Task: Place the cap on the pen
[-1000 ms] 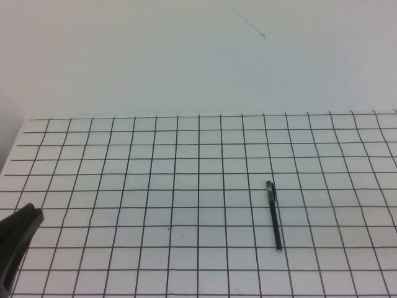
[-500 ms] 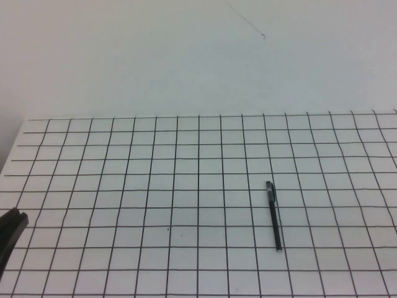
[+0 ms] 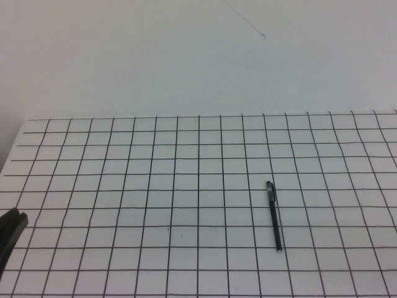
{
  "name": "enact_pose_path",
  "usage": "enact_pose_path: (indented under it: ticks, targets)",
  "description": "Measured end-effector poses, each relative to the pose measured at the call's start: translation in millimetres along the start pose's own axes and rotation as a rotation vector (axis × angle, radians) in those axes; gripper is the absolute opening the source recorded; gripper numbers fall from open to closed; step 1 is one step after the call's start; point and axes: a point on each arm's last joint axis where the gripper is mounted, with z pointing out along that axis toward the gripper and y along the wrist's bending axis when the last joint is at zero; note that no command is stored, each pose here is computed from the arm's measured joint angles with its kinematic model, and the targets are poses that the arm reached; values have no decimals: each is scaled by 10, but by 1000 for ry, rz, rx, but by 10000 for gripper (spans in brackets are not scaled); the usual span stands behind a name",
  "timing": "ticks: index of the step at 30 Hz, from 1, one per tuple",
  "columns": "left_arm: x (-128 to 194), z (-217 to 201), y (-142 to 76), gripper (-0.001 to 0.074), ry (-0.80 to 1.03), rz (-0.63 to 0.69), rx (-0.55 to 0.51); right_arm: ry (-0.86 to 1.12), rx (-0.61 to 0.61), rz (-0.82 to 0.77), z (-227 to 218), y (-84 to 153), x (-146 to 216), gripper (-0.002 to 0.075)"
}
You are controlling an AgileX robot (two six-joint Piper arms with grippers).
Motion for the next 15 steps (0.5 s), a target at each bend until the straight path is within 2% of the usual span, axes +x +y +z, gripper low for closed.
enact_pose_path:
  ticks: [15]
  targets:
    - [0, 0, 0, 0, 0, -6, 0, -1, -3, 9, 0, 3, -1, 1]
